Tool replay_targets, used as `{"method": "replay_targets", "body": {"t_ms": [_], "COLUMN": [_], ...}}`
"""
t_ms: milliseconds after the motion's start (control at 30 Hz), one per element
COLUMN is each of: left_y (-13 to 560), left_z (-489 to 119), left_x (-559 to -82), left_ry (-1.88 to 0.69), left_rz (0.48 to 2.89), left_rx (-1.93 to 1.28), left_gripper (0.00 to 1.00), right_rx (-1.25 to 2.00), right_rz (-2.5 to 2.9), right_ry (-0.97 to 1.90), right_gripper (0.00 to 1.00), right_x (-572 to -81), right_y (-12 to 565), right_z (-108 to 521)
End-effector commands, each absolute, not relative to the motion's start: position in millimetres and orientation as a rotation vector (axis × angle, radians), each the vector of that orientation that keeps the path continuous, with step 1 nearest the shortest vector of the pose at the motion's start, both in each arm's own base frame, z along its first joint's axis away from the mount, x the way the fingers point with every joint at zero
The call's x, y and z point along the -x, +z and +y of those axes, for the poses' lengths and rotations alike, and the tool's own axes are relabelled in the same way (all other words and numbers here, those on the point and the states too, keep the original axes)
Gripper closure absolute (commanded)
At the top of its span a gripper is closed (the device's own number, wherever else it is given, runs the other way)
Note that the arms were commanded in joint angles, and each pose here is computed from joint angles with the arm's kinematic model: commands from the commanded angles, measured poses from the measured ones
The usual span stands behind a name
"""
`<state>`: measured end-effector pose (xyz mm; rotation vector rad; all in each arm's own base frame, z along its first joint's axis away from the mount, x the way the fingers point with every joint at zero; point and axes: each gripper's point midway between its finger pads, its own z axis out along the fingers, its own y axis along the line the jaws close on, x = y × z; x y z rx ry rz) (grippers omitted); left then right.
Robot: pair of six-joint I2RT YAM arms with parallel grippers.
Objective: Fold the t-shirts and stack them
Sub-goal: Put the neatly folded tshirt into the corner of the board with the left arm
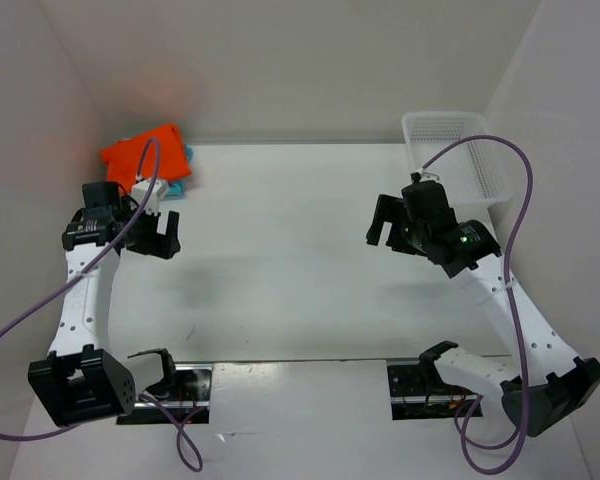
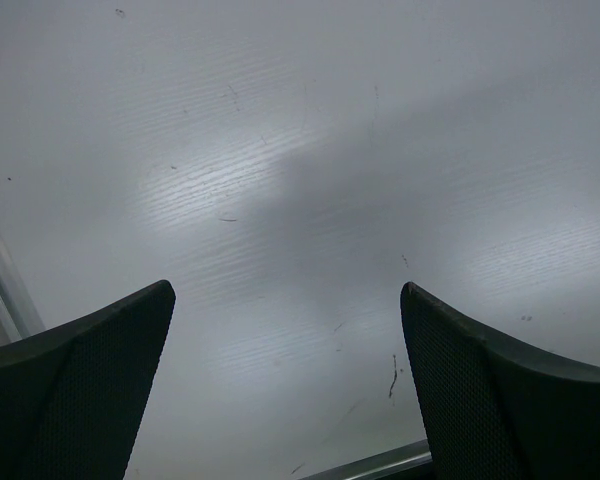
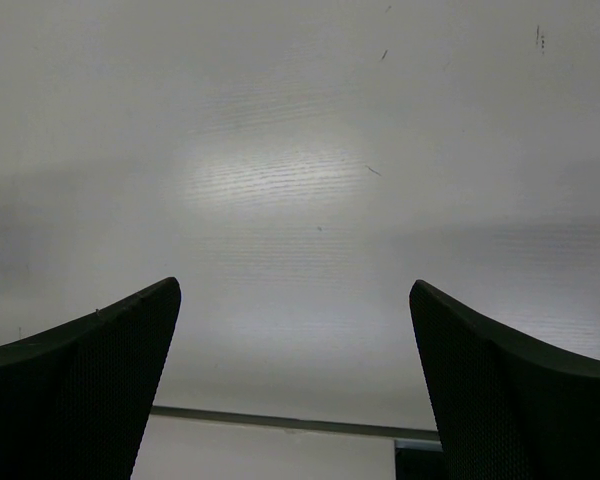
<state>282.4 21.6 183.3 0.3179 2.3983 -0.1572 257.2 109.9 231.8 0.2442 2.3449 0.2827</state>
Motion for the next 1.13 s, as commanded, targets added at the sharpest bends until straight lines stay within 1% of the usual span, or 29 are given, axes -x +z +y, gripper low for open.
{"method": "replay_targets", "body": {"t_ms": [0,267,1100], "left_y": [186.7,188.3,185.0], "left_z": [23.8,22.0,18.5], "left_x": [-282.2,-279.6,-278.2], "left_ry": [-0.136,-0.138,-0.161], "left_rz": [2.377,2.364,2.364], "left_rx": [-0.287,-0.303,-0.32], "left_gripper": [0.0,0.0,0.0], "right_rx": [-0.228,-0.229,-0.218], "right_rz": [2.283,2.255,2.273], "right_ry": [0.317,0.333,0.318], "right_gripper": [0.0,0.0,0.0], "right_x": [-260.4,-259.5,-260.7], "right_y": [243.5,250.3,241.9], "right_z": [111.0,110.6,110.8]}}
